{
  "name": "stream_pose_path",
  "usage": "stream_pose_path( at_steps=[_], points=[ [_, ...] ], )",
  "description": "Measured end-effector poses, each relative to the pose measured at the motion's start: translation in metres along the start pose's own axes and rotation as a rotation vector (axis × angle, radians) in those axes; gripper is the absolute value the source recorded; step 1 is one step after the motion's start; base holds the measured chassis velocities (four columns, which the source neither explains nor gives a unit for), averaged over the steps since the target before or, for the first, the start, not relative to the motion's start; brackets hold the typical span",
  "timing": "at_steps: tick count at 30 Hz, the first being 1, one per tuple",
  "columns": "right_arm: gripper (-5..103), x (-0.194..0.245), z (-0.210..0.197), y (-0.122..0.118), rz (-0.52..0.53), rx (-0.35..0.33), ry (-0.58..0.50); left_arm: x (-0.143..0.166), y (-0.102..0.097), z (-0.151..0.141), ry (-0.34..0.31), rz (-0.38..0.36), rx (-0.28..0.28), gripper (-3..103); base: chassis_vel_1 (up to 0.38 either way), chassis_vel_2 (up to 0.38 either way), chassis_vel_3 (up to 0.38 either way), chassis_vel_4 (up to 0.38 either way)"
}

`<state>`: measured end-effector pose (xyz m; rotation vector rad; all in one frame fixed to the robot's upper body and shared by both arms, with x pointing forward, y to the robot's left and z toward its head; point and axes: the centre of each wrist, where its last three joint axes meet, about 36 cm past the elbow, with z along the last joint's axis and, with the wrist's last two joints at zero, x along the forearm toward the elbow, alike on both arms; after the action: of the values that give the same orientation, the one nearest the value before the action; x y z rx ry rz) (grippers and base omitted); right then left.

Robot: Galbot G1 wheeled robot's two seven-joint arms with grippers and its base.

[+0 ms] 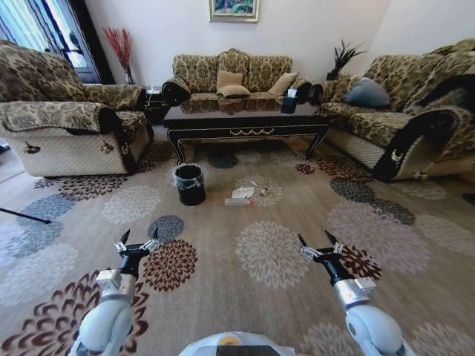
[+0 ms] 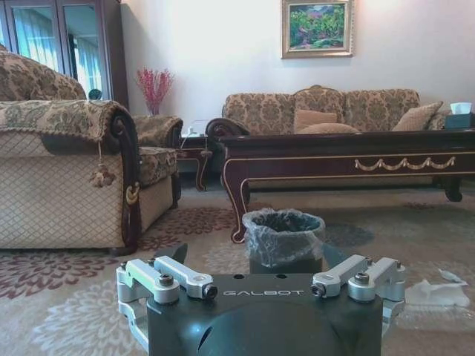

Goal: Move to the front of the table and pick up the trash from the floor, then place it into the trash bin.

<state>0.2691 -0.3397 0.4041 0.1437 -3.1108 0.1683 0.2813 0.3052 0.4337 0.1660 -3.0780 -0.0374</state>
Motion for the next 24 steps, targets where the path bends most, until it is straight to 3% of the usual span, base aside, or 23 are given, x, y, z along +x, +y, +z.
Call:
stream_pose_path(
  at_steps=[24],
  points=[
    [100, 0.0036, -0.0001, 0.0042, -0.007, 0.013, 0.001, 0.0037, 0.0028, 0.0002, 0.006, -0.012, -0.001, 100, -0.18, 0.18, 0.187, -0.192]
  ],
)
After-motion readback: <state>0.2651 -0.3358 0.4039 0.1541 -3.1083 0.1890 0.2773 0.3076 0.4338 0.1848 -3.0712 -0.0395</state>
